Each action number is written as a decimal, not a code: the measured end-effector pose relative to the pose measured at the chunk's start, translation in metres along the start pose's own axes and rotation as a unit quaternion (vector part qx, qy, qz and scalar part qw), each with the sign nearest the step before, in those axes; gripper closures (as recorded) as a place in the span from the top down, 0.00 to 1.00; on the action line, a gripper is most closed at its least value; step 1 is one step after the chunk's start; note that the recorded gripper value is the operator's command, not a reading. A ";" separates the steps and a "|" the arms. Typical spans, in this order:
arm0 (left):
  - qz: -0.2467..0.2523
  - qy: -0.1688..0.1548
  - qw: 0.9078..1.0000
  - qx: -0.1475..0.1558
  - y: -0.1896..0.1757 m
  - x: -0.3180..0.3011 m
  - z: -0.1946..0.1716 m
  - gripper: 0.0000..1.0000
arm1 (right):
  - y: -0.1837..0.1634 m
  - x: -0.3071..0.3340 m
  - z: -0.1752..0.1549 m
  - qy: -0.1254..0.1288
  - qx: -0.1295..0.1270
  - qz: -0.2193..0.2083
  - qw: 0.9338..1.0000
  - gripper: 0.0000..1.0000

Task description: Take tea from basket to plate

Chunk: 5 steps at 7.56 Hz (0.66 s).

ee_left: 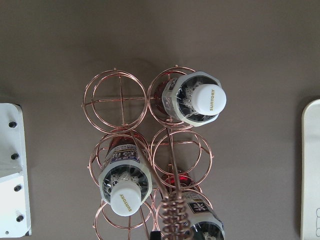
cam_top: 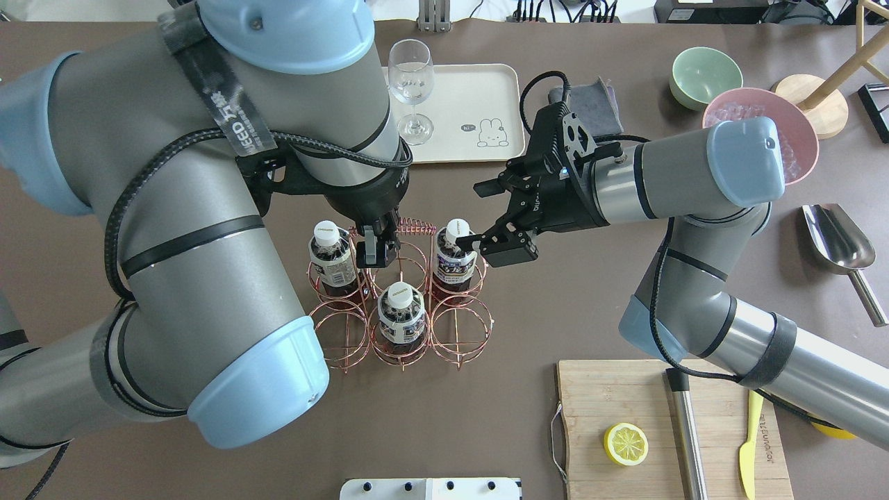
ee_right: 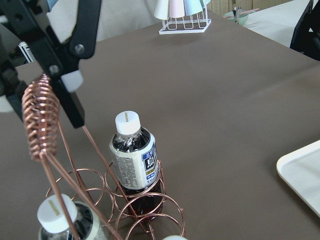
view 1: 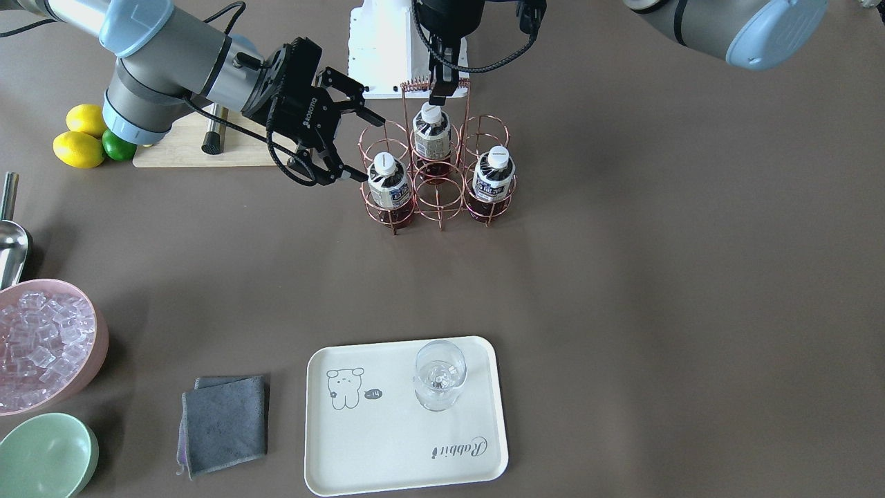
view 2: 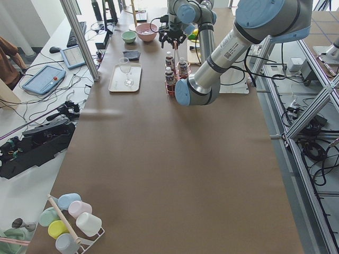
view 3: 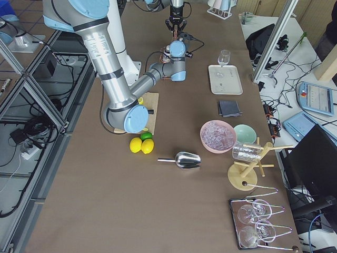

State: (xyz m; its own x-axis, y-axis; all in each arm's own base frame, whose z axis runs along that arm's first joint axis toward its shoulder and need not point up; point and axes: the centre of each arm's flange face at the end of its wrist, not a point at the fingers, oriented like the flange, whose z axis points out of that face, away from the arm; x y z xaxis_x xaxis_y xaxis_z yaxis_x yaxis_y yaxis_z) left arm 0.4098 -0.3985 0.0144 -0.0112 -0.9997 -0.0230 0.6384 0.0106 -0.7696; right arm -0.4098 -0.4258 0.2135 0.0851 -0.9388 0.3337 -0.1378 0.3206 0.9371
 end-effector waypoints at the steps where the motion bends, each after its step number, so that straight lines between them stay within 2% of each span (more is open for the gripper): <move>1: 0.000 0.000 1.000 0.000 0.000 -0.001 0.000 0.00 | 0.004 -0.001 0.006 0.008 0.000 0.000 1.000 0.90; 3: 0.000 -0.001 1.000 0.001 -0.003 -0.002 0.001 0.00 | 0.012 -0.009 0.022 0.017 0.001 0.001 1.000 0.85; 5: 0.000 -0.001 1.000 -0.001 -0.005 -0.004 0.000 0.00 | 0.015 -0.013 0.028 0.018 0.000 0.002 1.000 0.66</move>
State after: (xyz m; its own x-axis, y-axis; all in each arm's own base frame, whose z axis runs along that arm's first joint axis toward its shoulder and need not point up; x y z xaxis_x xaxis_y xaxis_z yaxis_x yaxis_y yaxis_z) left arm 0.4067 -0.3945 0.0183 -0.0096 -0.9997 -0.0215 0.6367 0.0105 -0.7711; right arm -0.4402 -0.4119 0.2200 0.1208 -0.9323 0.3410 -0.1385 0.3243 0.9358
